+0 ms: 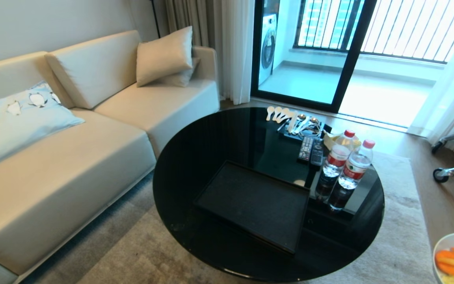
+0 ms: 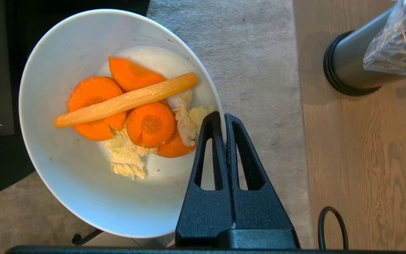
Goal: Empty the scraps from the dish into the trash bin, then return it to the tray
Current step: Move the bowl over the trash can
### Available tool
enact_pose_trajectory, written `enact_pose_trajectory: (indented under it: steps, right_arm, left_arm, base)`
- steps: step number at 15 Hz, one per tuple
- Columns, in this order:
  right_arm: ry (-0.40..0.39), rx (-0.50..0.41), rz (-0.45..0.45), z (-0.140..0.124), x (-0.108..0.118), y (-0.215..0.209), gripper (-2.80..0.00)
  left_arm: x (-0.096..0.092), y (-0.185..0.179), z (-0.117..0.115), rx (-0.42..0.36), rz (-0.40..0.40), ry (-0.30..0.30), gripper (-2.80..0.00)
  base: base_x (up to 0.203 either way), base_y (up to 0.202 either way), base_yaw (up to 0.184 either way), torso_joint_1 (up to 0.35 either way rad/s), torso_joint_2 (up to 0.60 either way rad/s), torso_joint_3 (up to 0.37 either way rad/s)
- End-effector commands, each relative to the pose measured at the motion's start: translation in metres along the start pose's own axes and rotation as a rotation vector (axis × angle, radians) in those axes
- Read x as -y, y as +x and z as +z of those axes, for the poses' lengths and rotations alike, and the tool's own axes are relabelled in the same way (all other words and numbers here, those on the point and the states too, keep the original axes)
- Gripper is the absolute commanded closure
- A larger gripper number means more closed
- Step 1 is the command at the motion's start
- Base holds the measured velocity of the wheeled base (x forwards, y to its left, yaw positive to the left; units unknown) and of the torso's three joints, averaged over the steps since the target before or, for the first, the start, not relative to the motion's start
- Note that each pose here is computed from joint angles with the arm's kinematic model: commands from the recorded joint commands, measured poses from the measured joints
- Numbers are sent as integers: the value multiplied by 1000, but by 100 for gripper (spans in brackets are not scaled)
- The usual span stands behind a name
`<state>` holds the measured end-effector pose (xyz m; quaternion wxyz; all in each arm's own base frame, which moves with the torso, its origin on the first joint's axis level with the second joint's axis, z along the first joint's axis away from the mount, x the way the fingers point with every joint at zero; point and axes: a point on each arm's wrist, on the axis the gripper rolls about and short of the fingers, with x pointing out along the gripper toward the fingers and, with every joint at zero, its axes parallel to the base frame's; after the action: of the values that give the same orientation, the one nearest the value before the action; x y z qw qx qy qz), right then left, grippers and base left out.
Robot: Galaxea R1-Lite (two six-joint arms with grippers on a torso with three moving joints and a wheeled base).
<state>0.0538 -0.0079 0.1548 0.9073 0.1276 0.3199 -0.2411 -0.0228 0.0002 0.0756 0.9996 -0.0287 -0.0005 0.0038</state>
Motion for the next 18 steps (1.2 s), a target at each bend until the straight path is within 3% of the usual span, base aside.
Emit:
enact_pose_trajectory:
  steps: [1, 7, 18]
  right_arm:
    - [14, -14, 4, -14, 7, 1, 0]
    - [-81, -121, -13, -25, 6, 14, 0]
    - [-136, -220, 28, -8, -8, 26, 0]
  left_arm:
    - [0, 0, 0, 1, 0, -1, 0]
    - [0, 0, 0, 1, 0, -1, 0]
    - [0, 0, 0, 1, 0, -1, 0]
  base:
    - [0, 0, 0, 0, 0, 0]
    - [0, 0, 0, 0, 0, 0]
    - [0, 0, 0, 0, 0, 0]
